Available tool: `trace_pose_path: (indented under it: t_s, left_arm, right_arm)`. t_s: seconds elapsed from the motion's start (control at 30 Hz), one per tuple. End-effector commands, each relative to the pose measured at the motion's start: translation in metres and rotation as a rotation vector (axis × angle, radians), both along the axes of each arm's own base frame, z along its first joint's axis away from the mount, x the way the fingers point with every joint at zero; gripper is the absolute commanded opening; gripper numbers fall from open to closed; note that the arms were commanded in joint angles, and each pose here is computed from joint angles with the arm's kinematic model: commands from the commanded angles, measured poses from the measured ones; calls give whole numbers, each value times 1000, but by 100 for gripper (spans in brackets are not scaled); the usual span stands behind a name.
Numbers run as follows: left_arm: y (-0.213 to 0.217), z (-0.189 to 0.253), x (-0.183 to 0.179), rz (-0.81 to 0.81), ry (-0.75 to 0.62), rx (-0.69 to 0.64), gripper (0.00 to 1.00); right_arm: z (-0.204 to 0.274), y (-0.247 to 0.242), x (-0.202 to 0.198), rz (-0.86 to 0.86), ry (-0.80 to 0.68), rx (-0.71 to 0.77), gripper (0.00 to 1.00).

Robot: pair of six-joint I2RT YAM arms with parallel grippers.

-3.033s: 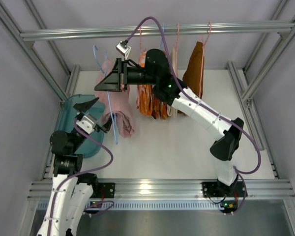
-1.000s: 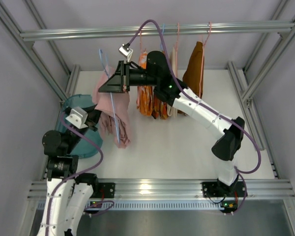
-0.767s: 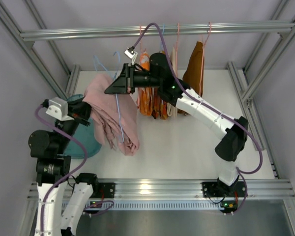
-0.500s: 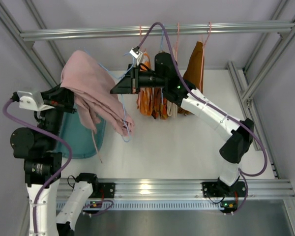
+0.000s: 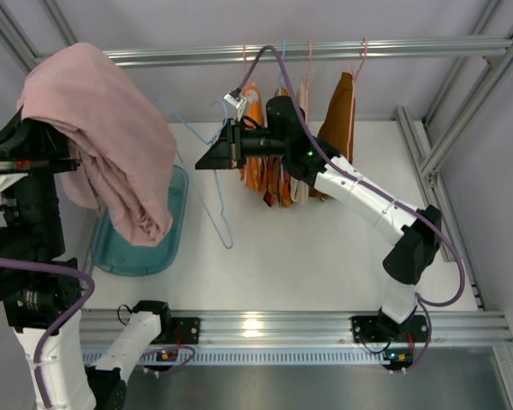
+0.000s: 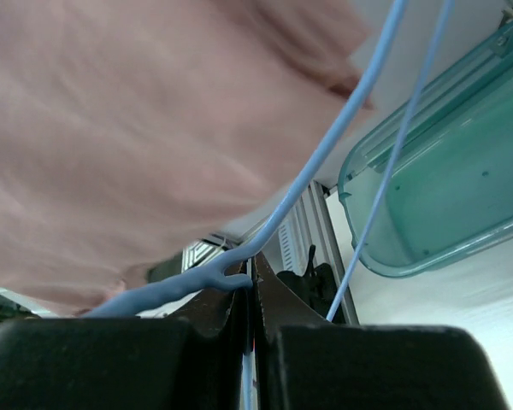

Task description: Remove the trousers from the hanger

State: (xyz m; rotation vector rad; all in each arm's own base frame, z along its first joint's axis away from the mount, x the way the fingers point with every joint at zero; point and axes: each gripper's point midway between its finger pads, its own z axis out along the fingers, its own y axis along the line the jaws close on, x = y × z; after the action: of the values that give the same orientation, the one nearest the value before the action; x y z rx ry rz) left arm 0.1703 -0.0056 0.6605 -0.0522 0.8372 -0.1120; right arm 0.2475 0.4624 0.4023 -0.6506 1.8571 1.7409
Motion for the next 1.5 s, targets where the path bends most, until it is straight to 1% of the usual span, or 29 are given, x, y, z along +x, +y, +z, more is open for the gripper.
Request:
trace_pose_path:
  t_s: [0.0,0.07,0.1,0.17,0.27,0.3,0.33,0.4,0.43,0.5,0.53,0.57,0.63,0.73,0.77,0.8,0.9,1.03,1.1,1.13,1.17,1.2,1.23,1.3,1.33,1.37,1.47]
  left_arm:
    - [9,46,-31,56,-179,6,0]
    - [12,47,-30,72,-180,-2,0]
    - [15,46,-27,107,-174,20,0]
    - [21,42,-24,152,-164,23,0]
    - [24,25,-10,182,-127,32,0]
    - [25,23,-13,187,-140,34,0]
    - [24,4,5,193,-98,47,0]
    - [28,-10,13,223,-82,53,0]
    - [29,-22,24,234,-60,52,0]
    - [32,-32,29,251,-48,41,0]
    - [34,-33,29,256,-62,35,0]
    - [32,-47,40,256,-36,44,0]
    - [34,-56,45,270,-27,41,0]
    - [42,-77,63,320,5,39,0]
    - [46,-79,64,353,-3,40,0]
    - [48,-94,76,371,29,51,0]
    - [53,-108,86,418,43,68,0]
    - [58,-144,103,457,103,109,0]
    - [60,-160,108,483,123,157,0]
    - [61,-180,114,494,139,181,0]
    - [63,-191,117,512,156,206,0]
    - [67,-202,121,521,177,213,0]
    - [81,-211,121,560,190,219,0]
    - [96,-238,131,554,246,191,0]
    - [114,-244,130,579,264,189,0]
    - [121,-256,137,553,298,147,0]
    - [142,-274,143,501,356,103,0]
  right_arm:
    - [3,-6,1,-19,-34,-5,0]
    - [3,-5,0,-16,-35,-7,0]
    - [5,-6,-1,-16,-38,-4,0]
    - [7,-8,-3,-18,-38,-2,0]
    - [13,-12,-7,-16,-46,6,0]
    - [13,-13,-7,-16,-58,2,0]
    - [15,-15,-8,-15,-66,0,0]
    - [17,-18,-10,-16,-90,-7,0]
    - [16,-20,-11,-19,-91,-11,0]
    - [18,-23,-14,-20,-104,-13,0]
    - [14,-24,-14,-24,-98,-22,0]
    - [16,-27,-15,-28,-96,-23,0]
    - [10,-29,-16,-34,-86,-37,0]
    - [12,-33,-18,-38,-89,-38,0]
    - [14,-34,-17,-43,-90,-37,0]
    - [13,-34,-16,-44,-86,-38,0]
    - [14,-36,-15,-49,-81,-38,0]
    - [12,-35,-13,-49,-78,-39,0]
    - [13,-34,-13,-48,-76,-34,0]
    - [12,-33,-12,-48,-75,-35,0]
    - [12,-33,-12,-49,-72,-33,0]
    - [12,-33,-12,-49,-73,-33,0]
    - [13,-34,-13,-47,-74,-32,0]
    - [13,-34,-14,-47,-74,-32,0]
    - [14,-35,-15,-44,-77,-31,0]
    - [13,-36,-14,-47,-76,-33,0]
    - [12,-35,-14,-45,-74,-35,0]
